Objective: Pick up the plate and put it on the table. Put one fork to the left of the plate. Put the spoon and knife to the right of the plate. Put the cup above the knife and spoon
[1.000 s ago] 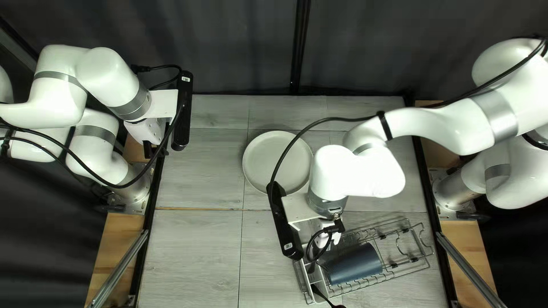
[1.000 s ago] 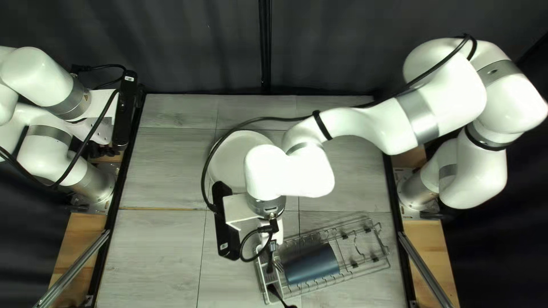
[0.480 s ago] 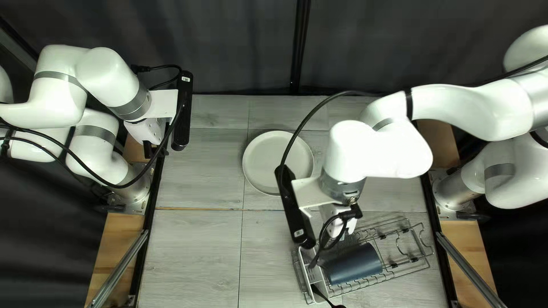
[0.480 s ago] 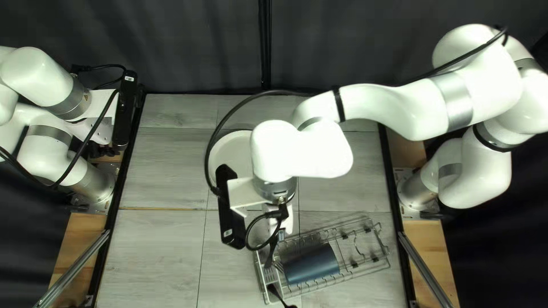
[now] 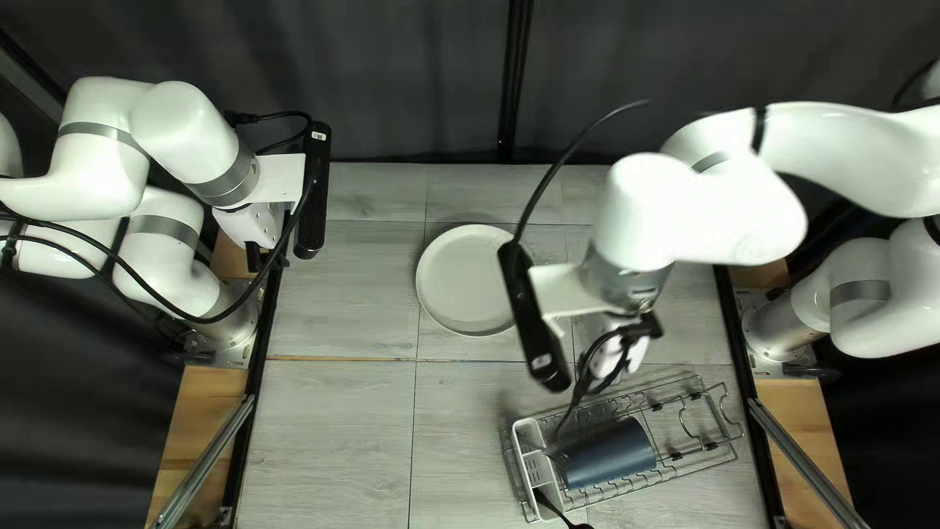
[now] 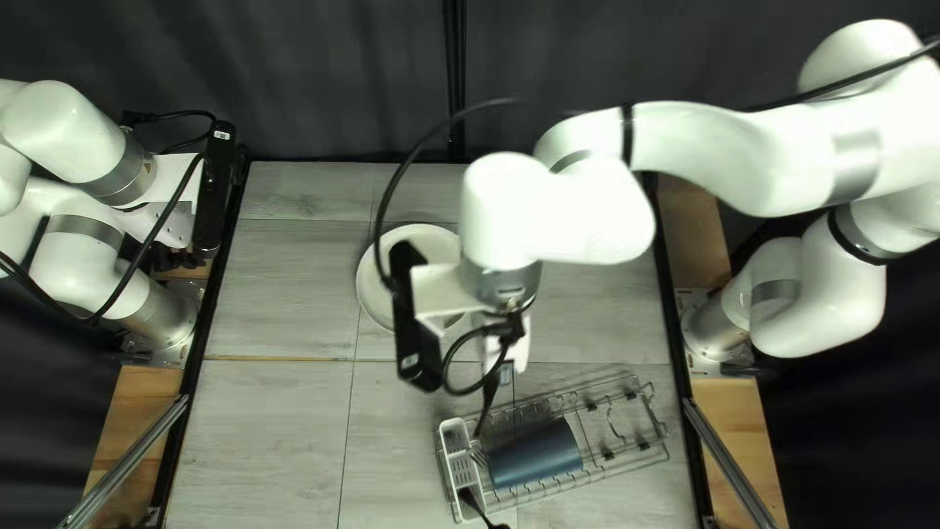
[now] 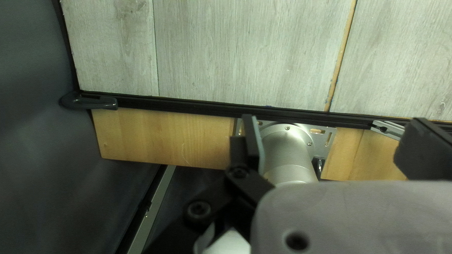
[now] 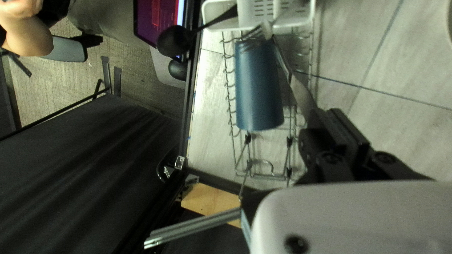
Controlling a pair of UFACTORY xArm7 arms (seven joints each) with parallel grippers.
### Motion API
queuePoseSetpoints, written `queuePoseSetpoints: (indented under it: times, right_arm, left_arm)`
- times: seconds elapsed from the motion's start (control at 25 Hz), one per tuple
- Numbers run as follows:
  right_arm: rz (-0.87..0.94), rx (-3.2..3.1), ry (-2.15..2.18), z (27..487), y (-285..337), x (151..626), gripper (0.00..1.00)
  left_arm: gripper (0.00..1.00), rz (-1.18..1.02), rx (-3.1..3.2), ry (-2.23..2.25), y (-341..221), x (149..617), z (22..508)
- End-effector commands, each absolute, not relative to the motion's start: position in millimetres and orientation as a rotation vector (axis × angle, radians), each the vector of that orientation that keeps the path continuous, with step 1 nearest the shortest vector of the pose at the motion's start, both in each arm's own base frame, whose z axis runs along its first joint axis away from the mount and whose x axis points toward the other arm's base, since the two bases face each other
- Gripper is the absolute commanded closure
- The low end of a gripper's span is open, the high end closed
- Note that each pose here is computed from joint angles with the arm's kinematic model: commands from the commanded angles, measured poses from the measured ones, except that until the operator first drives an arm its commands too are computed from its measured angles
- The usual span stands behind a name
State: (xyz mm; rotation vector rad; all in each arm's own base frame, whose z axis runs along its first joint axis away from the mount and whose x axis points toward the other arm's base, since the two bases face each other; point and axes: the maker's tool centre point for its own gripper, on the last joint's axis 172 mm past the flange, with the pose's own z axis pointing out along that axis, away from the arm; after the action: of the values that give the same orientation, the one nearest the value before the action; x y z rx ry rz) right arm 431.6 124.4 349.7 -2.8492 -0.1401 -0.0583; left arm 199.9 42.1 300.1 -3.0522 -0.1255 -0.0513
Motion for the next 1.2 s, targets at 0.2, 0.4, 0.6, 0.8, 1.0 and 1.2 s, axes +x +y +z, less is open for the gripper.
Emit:
queuePoseSetpoints:
  times: [0.2,0.4,0.6,0.8,1.0,1.2]
  right_arm:
    - [-0.13,-2.809,0.067,338.3,45.5,428.3,1.0]
    - [-0.169,-2.765,0.203,327.7,-2.6,433.3,1.0]
    - [-0.187,-2.755,0.283,320.2,-22.7,430.8,1.0]
    - [-0.187,-2.755,0.283,320.2,-22.7,430.8,1.0]
    - [-0.187,-2.755,0.283,320.2,-22.7,430.8,1.0]
    - [-0.224,-2.685,0.374,309.5,-38.9,445.9,1.0]
  left_arm:
    - [0.0,-0.051,-3.052,-0.126,42.1,199.9,300.1]
    - [0.0,-0.051,-3.052,-0.126,42.1,199.9,300.1]
    - [0.0,-0.051,-3.052,-0.126,42.1,199.9,300.1]
    - [0.0,-0.051,-3.052,-0.126,42.1,199.9,300.1]
    - [0.0,-0.051,-3.052,-0.126,42.1,199.9,300.1]
    - [0.0,-0.051,-3.052,-0.126,42.1,199.9,300.1]
